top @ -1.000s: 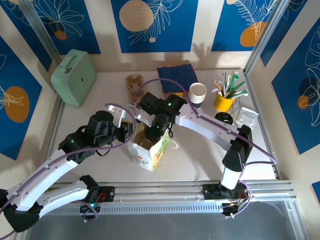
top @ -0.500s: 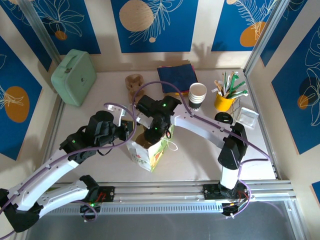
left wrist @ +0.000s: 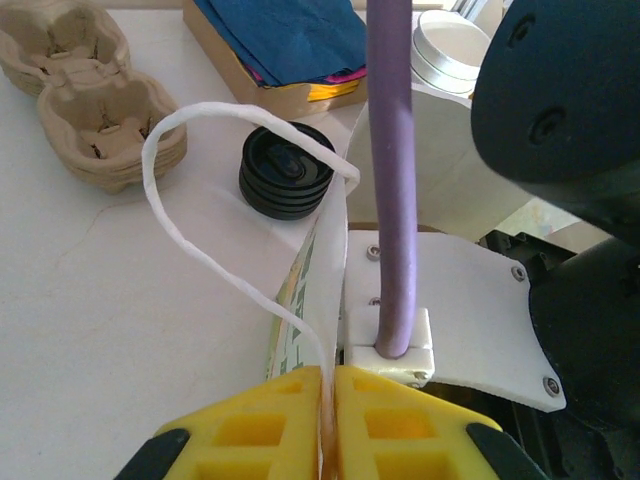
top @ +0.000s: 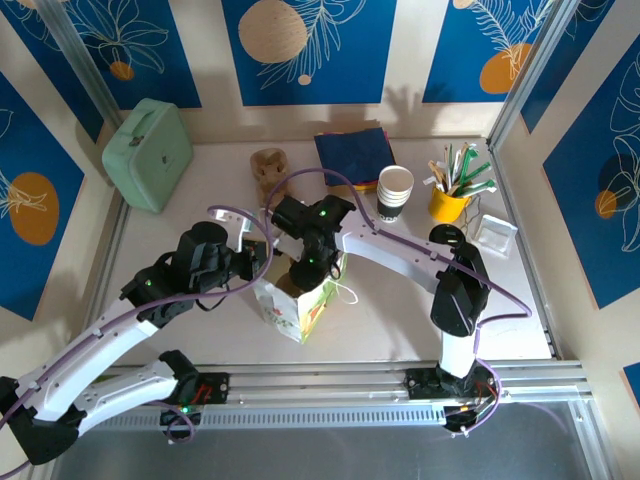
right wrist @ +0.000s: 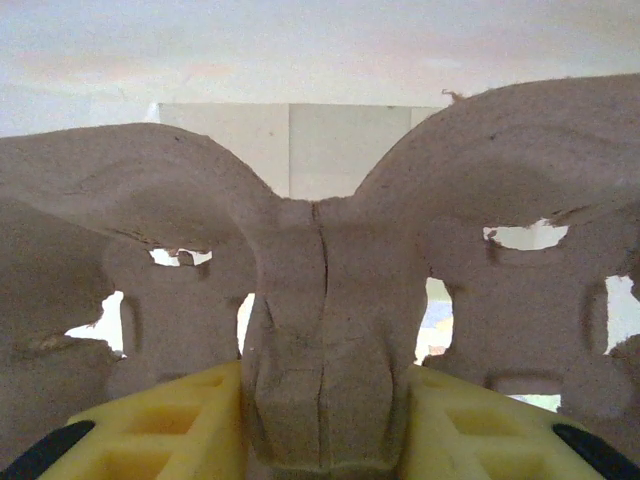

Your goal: Pack the takeout coffee

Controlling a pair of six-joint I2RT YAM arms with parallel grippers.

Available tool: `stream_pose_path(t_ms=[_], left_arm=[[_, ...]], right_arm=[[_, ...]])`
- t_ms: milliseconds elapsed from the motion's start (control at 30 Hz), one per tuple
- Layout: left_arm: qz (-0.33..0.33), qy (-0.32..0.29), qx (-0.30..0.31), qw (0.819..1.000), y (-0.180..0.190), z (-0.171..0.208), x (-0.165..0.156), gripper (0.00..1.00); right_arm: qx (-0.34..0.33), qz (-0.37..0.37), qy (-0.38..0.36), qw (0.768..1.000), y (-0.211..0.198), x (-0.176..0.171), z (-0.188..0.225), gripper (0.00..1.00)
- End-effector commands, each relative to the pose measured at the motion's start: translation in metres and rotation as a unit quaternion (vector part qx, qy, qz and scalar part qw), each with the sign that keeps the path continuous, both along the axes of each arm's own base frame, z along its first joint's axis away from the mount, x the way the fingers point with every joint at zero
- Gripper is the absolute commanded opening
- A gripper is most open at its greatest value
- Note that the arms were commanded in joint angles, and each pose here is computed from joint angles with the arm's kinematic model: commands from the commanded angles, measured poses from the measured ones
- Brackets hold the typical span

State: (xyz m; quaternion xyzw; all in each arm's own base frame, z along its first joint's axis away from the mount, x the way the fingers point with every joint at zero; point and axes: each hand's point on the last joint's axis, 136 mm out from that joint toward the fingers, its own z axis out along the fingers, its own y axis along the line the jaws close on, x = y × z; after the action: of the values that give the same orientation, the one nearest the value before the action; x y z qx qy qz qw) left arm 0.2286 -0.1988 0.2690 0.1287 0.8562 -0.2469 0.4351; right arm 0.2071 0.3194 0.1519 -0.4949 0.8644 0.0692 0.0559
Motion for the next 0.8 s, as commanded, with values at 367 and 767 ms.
stream_pose_path(t_ms=[367,767], left_arm=[[-0.006,-0.002,-0.016,1.0,-0.004,0.001,-0.001,0.11],[-0.005,-0.003,-0.015,1.0,-0.004,0.0,0.0,0.11]], right_arm=[[-0.021,-0.013,0.037,0.999,0.004,-0.005,-0.023,0.4],[-0.051,-0.016,0.04,0.998,0.001,-0.002,-0.038,0.41]])
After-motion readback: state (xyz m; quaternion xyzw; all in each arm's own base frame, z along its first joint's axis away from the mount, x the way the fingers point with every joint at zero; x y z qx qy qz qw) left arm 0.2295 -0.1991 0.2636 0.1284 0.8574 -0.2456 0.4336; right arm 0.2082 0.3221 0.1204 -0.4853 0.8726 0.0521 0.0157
